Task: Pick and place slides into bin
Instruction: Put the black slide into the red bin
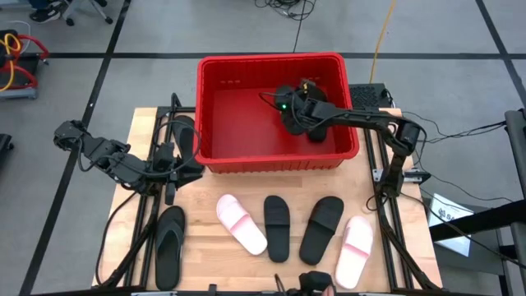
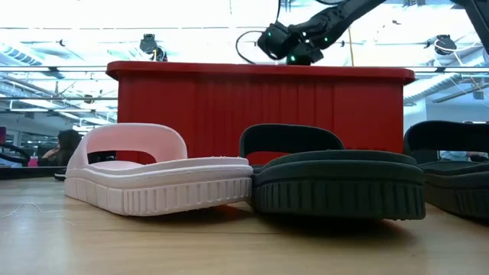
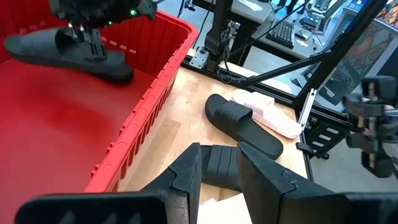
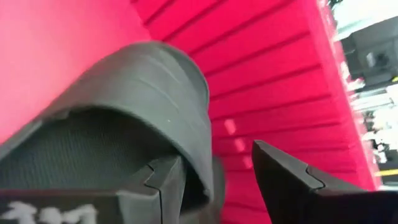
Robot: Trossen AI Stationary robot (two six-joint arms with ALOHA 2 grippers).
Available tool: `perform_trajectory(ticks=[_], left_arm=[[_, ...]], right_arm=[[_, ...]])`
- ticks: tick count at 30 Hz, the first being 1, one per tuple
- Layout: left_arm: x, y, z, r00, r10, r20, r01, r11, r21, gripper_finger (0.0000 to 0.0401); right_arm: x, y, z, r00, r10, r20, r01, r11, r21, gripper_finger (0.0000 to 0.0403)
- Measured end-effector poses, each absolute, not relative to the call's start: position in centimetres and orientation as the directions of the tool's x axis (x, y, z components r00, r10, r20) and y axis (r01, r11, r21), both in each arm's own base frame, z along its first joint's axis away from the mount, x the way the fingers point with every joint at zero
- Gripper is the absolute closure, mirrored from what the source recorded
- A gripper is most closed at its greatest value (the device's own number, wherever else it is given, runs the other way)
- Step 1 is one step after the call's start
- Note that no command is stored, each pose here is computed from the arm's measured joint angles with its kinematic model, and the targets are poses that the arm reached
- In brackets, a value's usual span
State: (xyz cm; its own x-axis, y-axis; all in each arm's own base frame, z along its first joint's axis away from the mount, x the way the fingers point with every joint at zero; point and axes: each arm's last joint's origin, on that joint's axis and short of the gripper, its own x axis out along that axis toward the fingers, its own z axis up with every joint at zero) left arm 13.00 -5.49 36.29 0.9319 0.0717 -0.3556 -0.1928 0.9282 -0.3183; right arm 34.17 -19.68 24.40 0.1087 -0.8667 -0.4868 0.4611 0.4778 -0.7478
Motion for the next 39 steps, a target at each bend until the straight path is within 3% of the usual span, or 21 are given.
perform_trajectory(ticks=[12, 22, 32, 39], left_arm=[[13.0, -5.5, 36.3, 0.932, 0.072, -0.355, -0.194, 0.927, -0.322, 0.0304], [13.0, -5.5, 36.3, 0.932, 0.072, -0.354, -0.195, 0.925, -0.325, 0.0304], [13.0, -5.5, 36.3, 0.932, 0.072, -0.354, -0.195, 0.925, -0.325, 0.0304], [13.0, -5.5, 36.3, 0.932, 0.072, -0.355, -0.194, 0.927, -0.322, 0.0304]], right_arm=[[31.7, -20.6, 18.9, 0.084, -0.893, -0.443, 0.55, 0.412, -0.726, 0.0234], [31.4, -20.7, 18.6, 0.077, -0.9, -0.429, 0.632, 0.377, -0.677, 0.0234], [31.4, -21.1, 18.3, 0.225, -0.824, -0.52, 0.61, 0.535, -0.584, 0.0234], [30.7, -21.9, 18.4, 0.139, -0.862, -0.488, 0.636, 0.456, -0.623, 0.0234]])
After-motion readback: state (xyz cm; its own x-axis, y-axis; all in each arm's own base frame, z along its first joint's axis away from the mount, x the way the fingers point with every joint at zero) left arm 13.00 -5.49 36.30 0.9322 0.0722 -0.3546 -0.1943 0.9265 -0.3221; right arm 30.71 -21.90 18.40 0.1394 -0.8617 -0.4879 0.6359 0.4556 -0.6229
